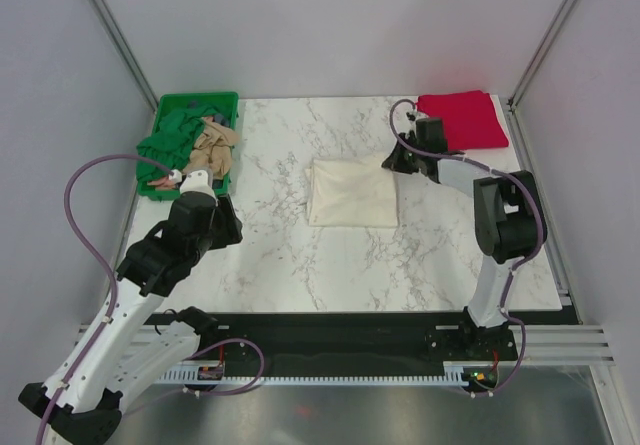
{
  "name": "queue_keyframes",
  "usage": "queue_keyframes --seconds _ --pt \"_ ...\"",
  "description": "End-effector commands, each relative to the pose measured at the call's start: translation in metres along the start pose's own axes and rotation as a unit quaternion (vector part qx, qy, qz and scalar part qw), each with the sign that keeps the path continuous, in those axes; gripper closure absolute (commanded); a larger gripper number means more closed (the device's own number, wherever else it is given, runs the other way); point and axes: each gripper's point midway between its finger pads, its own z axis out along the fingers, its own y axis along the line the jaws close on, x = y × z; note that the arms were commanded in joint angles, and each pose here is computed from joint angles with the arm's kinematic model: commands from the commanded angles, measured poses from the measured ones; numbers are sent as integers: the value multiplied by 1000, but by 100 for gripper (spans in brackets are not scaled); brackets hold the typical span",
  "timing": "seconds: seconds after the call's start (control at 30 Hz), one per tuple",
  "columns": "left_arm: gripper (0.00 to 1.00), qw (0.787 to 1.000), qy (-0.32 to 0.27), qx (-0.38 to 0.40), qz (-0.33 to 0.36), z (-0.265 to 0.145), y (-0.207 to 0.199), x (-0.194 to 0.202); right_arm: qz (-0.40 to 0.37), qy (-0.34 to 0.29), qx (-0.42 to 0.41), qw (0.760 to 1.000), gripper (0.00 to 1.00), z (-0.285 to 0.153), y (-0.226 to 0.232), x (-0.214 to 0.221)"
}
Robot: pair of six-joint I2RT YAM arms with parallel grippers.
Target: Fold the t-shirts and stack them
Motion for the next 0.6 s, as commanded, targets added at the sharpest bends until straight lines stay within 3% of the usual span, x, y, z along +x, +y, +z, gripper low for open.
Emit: queue_keyframes --seconds 0.0,0.3,0.57 --pt "36 1000 -16 -3 2 -1 2 -6 -118 -44 88 988 100 -55 -2 -63" --pt "37 1000 -12 10 -5 -2 -1 -2 -203 -138 242 939 100 -115 -35 -145" --pt "39 1000 7 0 6 7 -2 4 -257 -247 301 885 100 -150 -35 -217"
